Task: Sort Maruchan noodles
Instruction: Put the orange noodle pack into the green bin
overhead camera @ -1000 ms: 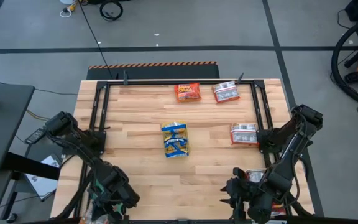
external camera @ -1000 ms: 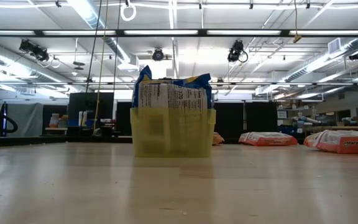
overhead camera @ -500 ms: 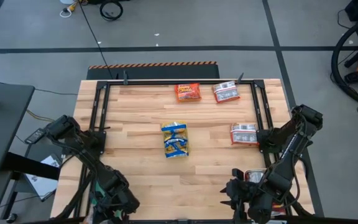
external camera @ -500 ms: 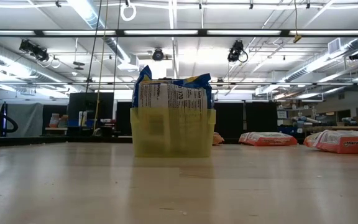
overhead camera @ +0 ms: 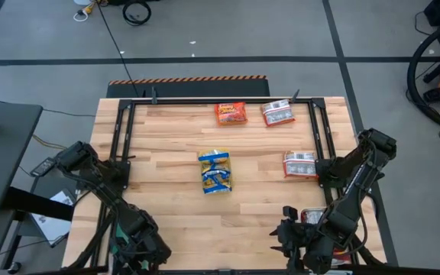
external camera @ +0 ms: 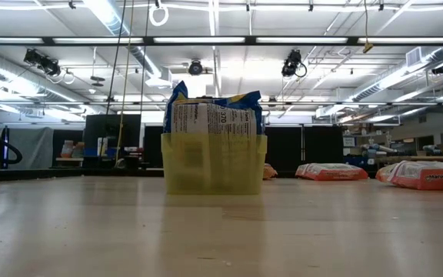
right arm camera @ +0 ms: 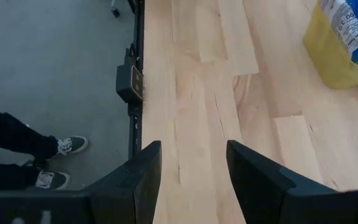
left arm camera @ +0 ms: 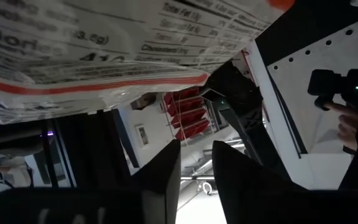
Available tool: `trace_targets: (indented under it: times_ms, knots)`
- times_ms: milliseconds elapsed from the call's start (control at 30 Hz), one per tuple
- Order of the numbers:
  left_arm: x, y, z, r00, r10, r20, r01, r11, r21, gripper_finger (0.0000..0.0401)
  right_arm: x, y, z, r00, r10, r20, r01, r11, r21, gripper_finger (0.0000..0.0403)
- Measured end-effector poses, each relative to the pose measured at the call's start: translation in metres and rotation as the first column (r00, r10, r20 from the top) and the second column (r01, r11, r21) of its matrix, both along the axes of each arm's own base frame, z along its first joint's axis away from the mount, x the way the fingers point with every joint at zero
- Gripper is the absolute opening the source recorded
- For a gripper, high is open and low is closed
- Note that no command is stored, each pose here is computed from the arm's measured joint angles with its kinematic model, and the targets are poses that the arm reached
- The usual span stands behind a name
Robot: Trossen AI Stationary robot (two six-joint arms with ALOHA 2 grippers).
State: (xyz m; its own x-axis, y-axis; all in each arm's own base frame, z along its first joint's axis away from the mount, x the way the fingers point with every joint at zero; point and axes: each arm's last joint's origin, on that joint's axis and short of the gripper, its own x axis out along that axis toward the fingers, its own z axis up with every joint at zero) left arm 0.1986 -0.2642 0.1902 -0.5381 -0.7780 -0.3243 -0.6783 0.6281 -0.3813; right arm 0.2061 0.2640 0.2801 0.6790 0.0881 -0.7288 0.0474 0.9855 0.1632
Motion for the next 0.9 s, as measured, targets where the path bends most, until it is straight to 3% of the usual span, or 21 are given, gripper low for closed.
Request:
trace_targets:
  times_ms: [233, 467, 567, 667, 767, 900]
  knots:
    - [0.0, 0.0, 0.002, 1.0, 0.025, 0.011, -0.025, 0.999, 0.024, 0.0099, 0.002, -0.002, 0.0, 1.0, 0.013, -0.009, -0.013, 1.0, -0.004, 0.0187]
    - [-0.007, 0.01, 0.008, 0.995, 0.081, 0.064, -0.09, 0.985, 0.148, 0.0099, 0.006, -0.006, 0.0, 1.0, 0.005, -0.021, -0.005, 1.0, -0.004, 0.0187]
    - [-0.015, 0.023, 0.01, 0.992, 0.095, 0.08, -0.113, 0.956, 0.27, 0.0099, 0.008, -0.007, 0.0, 1.0, 0.001, -0.021, -0.001, 1.0, -0.004, 0.0187]
    - [-0.021, 0.033, 0.011, 0.985, 0.113, 0.128, -0.156, 0.902, 0.403, 0.0098, 0.008, -0.007, 0.0, 1.0, 0.0, -0.02, 0.0, 1.0, -0.003, 0.0187]
    - [-0.019, 0.033, 0.008, 0.973, 0.125, 0.196, -0.202, 0.873, 0.444, 0.0098, 0.008, -0.007, 0.0, 1.0, -0.003, -0.021, 0.003, 1.0, 0.001, 0.0187]
    - [-0.016, 0.032, 0.002, 0.963, 0.112, 0.244, -0.216, 0.864, 0.454, 0.0098, 0.008, -0.007, 0.0, 1.0, -0.007, -0.021, 0.007, 1.0, 0.005, 0.0187]
